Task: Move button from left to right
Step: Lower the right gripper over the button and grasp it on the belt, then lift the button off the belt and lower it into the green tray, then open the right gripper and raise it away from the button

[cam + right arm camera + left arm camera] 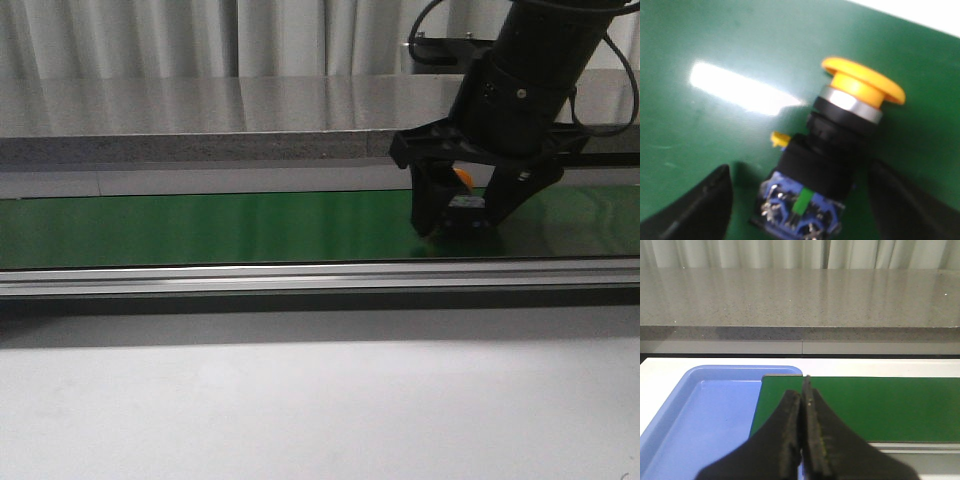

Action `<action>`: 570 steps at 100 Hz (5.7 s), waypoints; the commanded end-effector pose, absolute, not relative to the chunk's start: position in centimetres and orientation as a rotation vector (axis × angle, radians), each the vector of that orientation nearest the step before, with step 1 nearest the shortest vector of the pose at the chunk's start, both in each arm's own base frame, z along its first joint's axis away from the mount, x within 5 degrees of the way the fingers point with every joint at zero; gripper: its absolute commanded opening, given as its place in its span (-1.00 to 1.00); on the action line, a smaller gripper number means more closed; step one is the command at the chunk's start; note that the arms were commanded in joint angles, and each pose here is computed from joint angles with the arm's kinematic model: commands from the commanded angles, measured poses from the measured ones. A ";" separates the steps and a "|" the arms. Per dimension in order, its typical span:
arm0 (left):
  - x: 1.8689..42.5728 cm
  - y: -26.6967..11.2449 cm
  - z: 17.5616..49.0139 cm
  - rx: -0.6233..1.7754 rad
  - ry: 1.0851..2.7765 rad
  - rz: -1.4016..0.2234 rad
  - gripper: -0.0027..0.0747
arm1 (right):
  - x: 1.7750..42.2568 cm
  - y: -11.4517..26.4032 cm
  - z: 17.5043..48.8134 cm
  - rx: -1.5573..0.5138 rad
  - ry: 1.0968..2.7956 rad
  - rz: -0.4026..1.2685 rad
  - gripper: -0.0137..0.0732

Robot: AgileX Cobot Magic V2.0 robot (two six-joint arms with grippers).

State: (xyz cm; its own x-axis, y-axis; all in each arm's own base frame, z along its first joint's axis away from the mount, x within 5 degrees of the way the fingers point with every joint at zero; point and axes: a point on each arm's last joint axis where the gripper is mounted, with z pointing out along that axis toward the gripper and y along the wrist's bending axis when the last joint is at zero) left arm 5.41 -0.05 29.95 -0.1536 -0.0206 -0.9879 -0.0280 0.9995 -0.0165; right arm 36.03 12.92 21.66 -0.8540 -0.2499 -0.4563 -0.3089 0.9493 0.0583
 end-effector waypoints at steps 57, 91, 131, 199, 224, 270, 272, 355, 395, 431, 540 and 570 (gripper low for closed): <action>5.4 -0.1 31.5 -0.044 1.631 -0.009 -0.98 | 36.4 10.9 27.7 -0.331 2.542 0.178 -0.50; 5.4 -0.1 31.5 -0.044 1.631 -0.009 -0.98 | 36.3 2.7 32.2 -0.197 2.498 0.053 -0.50; 5.4 -0.1 31.5 -0.044 1.631 -0.009 -0.98 | 35.1 -9.1 32.2 0.073 2.517 -0.123 -0.50; 5.4 -0.1 31.5 -0.044 1.631 -0.009 -0.98 | 37.1 -16.4 24.7 0.020 2.615 -0.188 -0.50; 5.4 -0.1 31.5 -0.044 1.631 -0.009 -0.98 | 37.5 -17.0 23.6 -0.054 2.630 -0.254 -0.50; 5.4 -0.1 31.5 -0.044 1.631 -0.009 -0.98 | 37.5 -17.4 22.7 -0.097 2.666 -0.296 -0.50; 5.4 -0.1 31.5 -0.044 1.631 -0.009 -0.98 | 37.6 -17.4 22.5 -0.098 2.674 -0.292 -0.50; 5.4 -0.1 31.5 -0.044 1.631 -0.009 -0.98 | 37.7 -17.2 21.5 -0.068 2.706 -0.229 0.26; 5.4 -0.1 31.5 -0.044 1.631 -0.009 -0.98 | 37.6 -17.4 21.5 -0.096 2.713 -0.269 0.37; 5.4 -0.1 31.5 -0.044 1.631 -0.009 -0.98 | 37.6 -17.4 26.1 -0.021 2.577 -0.322 0.37; 5.4 -0.1 31.5 -0.044 1.631 -0.009 -0.98 | 30.2 0.5 36.9 -0.217 2.034 0.035 0.37; 5.4 -0.1 31.5 -0.044 1.631 -0.009 -0.98 | 21.7 0.3 35.7 -0.132 1.864 -0.002 0.37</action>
State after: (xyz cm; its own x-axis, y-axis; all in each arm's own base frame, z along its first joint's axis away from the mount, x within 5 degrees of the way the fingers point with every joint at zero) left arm 5.41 -0.05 29.95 -0.1536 -0.0206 -0.9879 -0.0280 0.9995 -0.0165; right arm 24.04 0.58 33.85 -0.4418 -0.1219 -0.8888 -0.1458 0.9873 -0.0630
